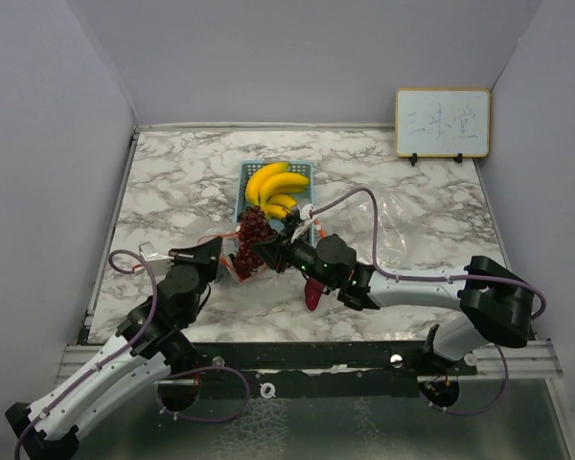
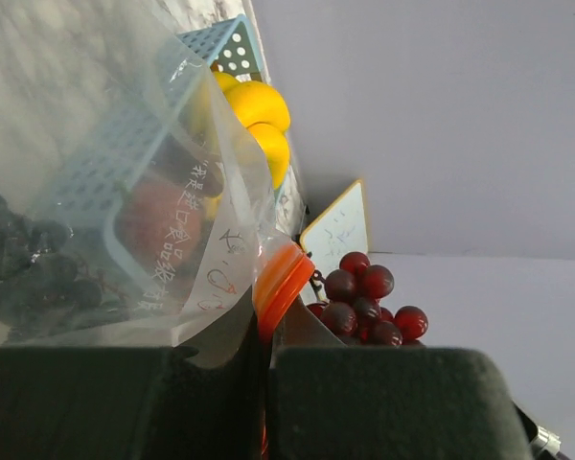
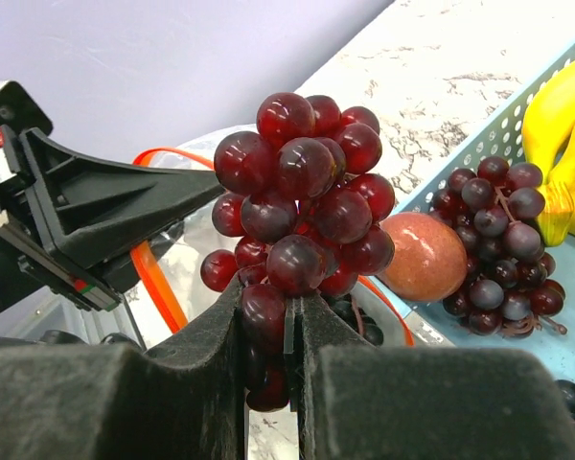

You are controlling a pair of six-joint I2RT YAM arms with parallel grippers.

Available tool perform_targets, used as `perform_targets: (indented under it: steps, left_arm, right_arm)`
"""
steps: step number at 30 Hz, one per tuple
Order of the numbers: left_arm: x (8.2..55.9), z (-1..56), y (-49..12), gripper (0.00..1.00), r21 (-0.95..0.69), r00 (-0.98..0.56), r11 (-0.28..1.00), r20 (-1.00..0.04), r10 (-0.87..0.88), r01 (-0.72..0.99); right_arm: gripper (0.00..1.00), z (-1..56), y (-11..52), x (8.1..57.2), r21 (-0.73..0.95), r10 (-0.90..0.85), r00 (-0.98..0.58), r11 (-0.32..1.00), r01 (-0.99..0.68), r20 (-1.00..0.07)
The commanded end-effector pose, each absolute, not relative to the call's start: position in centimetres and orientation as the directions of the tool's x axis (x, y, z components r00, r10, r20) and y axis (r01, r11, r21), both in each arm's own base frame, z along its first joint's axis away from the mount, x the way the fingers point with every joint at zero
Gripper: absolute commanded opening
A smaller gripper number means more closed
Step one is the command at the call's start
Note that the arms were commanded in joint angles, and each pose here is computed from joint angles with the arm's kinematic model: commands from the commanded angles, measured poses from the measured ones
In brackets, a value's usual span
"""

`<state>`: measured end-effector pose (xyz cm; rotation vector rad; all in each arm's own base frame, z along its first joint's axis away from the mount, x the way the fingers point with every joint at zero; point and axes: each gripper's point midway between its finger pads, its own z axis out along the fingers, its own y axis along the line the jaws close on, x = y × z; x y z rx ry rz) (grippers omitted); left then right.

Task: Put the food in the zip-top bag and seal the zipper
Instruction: Place the fake fruit in the zipper food storage bag.

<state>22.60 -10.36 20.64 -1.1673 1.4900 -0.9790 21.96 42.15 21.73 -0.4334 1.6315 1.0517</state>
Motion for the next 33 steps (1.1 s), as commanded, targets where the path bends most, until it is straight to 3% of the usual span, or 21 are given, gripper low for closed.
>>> perform_targets:
  steps: [1,7,12,21,27,29,33]
  left_arm:
    - [23.3,25.0,-12.2,0.0,-0.989,-0.106,0.11,-0.099,-0.989,-0.099]
    - [24.2,27.0,-13.3,0.0,-0.989,-0.117,0.128,-0.118,-0.986,-0.073]
    - [24.6,28.5,-14.6,0.0,-0.991,-0.151,0.126,-0.119,-0.981,-0.037]
    - [24.8,29.1,-17.0,0.0,-0.99,-0.241,0.138,-0.13,-0.962,-0.014]
    - [24.3,30.5,-16.6,0.0,-0.991,-0.242,0.127,-0.13,-0.962,0.029]
    - [24.1,30.7,-16.6,0.0,-0.991,-0.248,0.129,-0.134,-0.959,0.04]
    - [23.7,29.2,-16.9,0.0,-0.991,-0.278,0.131,-0.127,-0.952,0.004]
  right_arm:
    - [0.02,26.1,41.6,21.9,0.42,0.376,-0.248,0.498,-0.759,-0.893]
    - [0.02,25.6,42.4,19.2,0.373,0.338,-0.244,0.397,-0.839,-0.909]
    - [0.02,23.2,43.2,18.9,0.378,0.274,-0.285,0.392,-0.839,-0.918]
    - [0.02,21.8,46.6,21.4,0.306,0.155,-0.264,0.473,-0.826,-0.952]
    - [0.03,18.8,47.2,24.0,0.273,0.082,-0.281,0.597,-0.755,-0.956]
    - [0.09,18.4,47.1,24.5,0.262,0.076,-0.276,0.623,-0.737,-0.958]
    - [0.41,19.6,46.6,25.7,0.254,0.101,-0.254,0.675,-0.693,-0.962]
